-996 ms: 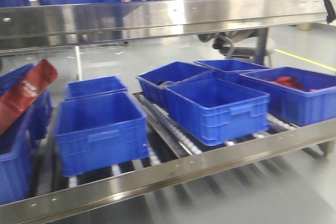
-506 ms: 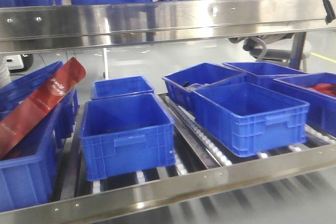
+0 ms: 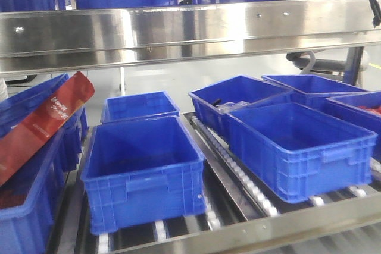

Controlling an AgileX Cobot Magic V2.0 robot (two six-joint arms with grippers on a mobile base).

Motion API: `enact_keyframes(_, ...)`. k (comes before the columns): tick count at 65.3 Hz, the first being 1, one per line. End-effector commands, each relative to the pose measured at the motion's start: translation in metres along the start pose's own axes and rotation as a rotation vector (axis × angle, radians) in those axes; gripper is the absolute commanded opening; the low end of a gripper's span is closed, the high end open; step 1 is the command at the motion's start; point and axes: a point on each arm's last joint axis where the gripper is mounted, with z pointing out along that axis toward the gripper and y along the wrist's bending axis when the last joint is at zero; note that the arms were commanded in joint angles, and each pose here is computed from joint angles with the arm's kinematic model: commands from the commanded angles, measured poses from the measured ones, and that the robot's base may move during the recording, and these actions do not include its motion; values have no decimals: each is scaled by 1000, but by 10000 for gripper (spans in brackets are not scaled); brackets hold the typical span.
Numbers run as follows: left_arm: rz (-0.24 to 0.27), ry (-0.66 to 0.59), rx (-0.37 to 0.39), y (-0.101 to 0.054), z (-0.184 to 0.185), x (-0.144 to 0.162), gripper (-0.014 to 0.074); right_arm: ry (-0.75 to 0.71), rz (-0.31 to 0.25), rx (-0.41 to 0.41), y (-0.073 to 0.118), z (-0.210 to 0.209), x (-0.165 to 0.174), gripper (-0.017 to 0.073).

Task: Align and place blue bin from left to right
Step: 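Carry the bin to the other conveyor rack and align with it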

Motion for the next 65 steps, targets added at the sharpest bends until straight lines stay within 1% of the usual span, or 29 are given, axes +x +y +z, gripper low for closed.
enact_keyframes(1, -9, -294, 72, -9, -24, -33, -111, -112, 4, -37, 6, -16, -11, -68)
enact_keyframes(65, -9, -294, 72, -9, -24, -33, -111, -112, 4, -37, 6, -16, -11, -68)
